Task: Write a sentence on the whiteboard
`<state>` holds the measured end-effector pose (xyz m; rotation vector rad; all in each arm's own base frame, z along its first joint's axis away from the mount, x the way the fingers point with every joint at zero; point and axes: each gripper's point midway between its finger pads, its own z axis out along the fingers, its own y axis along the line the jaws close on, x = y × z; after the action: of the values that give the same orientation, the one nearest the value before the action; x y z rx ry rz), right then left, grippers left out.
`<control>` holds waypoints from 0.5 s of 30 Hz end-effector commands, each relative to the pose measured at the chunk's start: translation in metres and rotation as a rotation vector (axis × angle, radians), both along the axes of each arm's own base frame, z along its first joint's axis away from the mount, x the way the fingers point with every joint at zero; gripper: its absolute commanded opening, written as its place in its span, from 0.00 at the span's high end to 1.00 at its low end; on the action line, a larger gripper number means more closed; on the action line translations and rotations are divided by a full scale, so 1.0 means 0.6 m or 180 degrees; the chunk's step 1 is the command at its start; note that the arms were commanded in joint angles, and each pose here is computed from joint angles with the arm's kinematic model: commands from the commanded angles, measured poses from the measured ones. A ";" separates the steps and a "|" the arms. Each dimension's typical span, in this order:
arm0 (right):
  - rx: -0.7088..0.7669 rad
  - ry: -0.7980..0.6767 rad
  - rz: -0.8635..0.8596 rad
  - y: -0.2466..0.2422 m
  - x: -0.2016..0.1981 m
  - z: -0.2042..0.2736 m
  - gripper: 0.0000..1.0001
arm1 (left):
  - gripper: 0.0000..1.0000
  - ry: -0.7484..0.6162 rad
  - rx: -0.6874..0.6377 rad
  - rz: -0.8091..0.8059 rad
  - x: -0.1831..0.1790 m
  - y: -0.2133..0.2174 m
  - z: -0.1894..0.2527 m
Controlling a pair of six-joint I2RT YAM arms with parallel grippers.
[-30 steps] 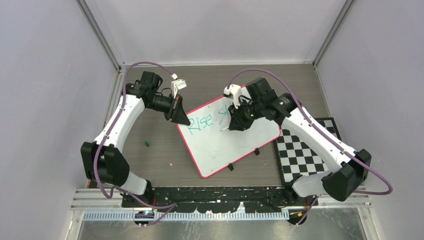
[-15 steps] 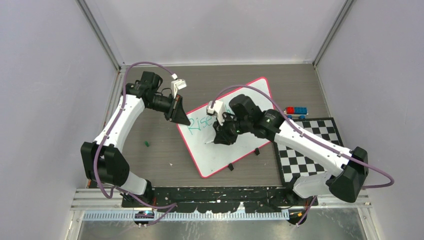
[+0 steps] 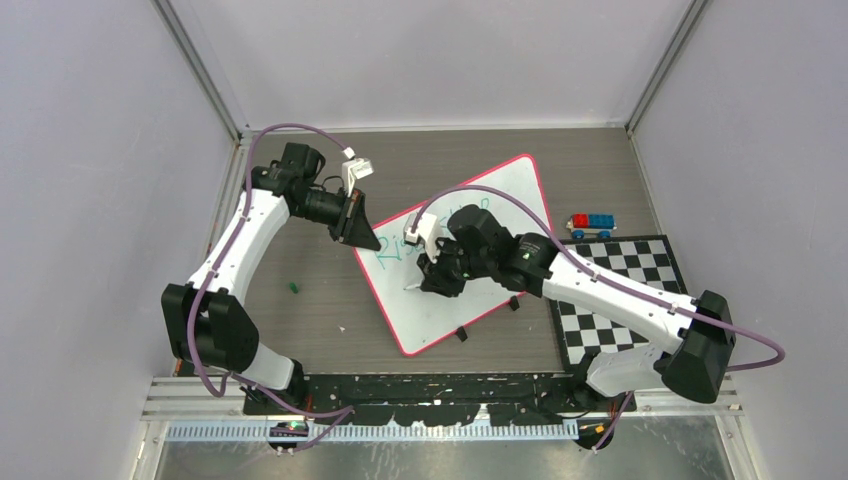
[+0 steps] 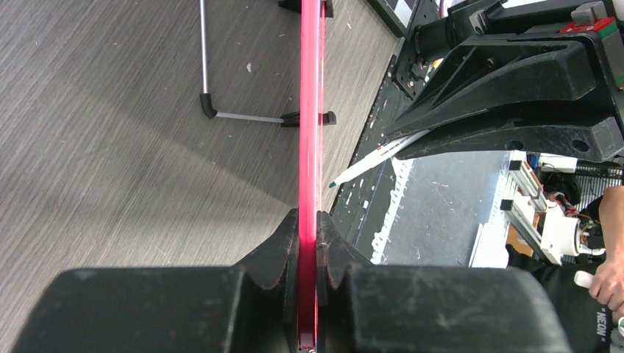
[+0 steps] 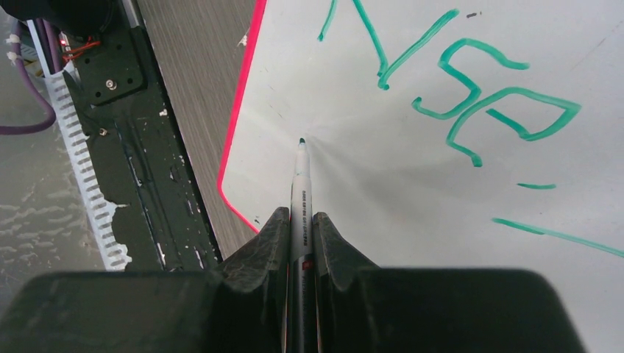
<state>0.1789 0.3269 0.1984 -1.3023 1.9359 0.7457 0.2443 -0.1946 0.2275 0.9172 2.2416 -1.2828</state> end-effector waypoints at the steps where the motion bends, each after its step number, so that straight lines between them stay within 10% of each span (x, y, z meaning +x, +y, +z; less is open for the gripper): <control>1: 0.0280 -0.0197 0.0024 0.027 0.011 0.050 1.00 | 1.00 -0.0049 0.0086 -0.0072 -0.006 -0.002 -0.018; 15: 0.0196 -0.0234 0.0003 0.041 0.025 0.042 1.00 | 1.00 -0.0057 0.0077 -0.0079 -0.005 -0.003 -0.017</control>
<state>0.1828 0.3397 0.2021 -1.3081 1.9162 0.7544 0.2442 -0.1946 0.2274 0.9171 2.2414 -1.2839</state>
